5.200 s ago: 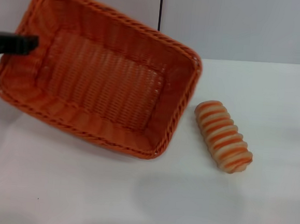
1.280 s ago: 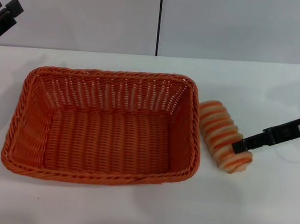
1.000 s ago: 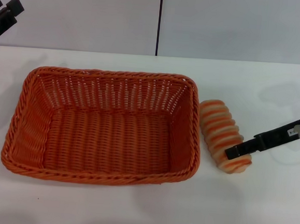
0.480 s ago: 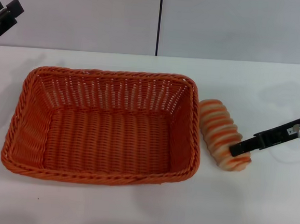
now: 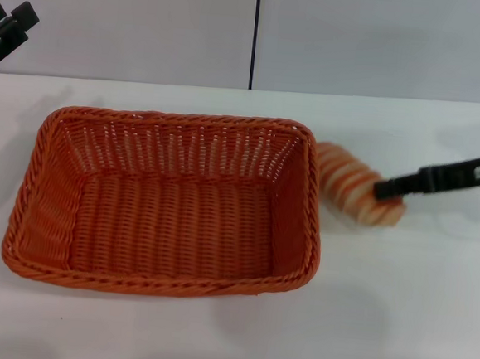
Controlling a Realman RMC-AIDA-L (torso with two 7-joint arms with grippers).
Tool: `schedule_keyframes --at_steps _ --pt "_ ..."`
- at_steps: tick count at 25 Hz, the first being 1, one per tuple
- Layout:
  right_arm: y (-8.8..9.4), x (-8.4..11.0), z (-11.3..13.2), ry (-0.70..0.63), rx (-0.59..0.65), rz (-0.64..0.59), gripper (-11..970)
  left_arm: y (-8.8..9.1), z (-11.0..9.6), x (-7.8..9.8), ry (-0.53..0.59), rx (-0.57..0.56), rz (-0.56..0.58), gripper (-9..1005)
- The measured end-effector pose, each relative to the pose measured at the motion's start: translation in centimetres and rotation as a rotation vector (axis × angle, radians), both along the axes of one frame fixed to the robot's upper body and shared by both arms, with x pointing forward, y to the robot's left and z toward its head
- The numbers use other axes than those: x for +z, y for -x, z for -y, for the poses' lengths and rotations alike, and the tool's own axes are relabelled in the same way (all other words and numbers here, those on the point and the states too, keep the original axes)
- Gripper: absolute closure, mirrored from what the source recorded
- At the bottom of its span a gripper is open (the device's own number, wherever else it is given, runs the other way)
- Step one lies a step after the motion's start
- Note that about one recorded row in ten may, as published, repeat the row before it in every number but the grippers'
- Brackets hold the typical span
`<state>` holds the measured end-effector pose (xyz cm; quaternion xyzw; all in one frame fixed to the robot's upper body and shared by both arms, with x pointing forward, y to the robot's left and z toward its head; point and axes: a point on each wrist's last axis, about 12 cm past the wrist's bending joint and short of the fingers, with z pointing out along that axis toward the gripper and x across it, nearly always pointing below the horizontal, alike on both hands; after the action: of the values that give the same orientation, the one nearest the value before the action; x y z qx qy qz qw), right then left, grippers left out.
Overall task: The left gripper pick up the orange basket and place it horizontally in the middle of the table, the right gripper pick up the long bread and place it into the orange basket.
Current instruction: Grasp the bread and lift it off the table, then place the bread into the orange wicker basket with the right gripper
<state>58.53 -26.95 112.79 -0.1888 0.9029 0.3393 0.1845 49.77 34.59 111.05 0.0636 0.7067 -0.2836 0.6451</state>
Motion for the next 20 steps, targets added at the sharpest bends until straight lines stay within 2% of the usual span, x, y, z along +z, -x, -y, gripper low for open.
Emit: schedule_keyframes --at_steps 2,3,9,13,20 --pt "0.3 0.9 1.0 -0.037 -0.062 0.043 654 0.0 0.0 0.0 0.0 0.0 0.0 403" --pt "0.6 1.7 2.0 -0.059 -0.136 0.088 660 0.0 0.0 0.0 0.0 0.0 0.0 403" --pt "1.5 3.6 3.3 -0.147 -0.214 0.194 700 0.0 0.4 -0.3 0.012 -0.015 -0.006 403" --pt "1.9 5.2 2.2 -0.173 -0.115 0.248 735 -0.1 0.5 -0.4 0.02 -0.022 -0.008 403" --pt "2.3 6.2 -2.7 -0.148 0.168 0.281 793 -0.2 0.7 -0.4 0.032 -0.039 -0.006 403"
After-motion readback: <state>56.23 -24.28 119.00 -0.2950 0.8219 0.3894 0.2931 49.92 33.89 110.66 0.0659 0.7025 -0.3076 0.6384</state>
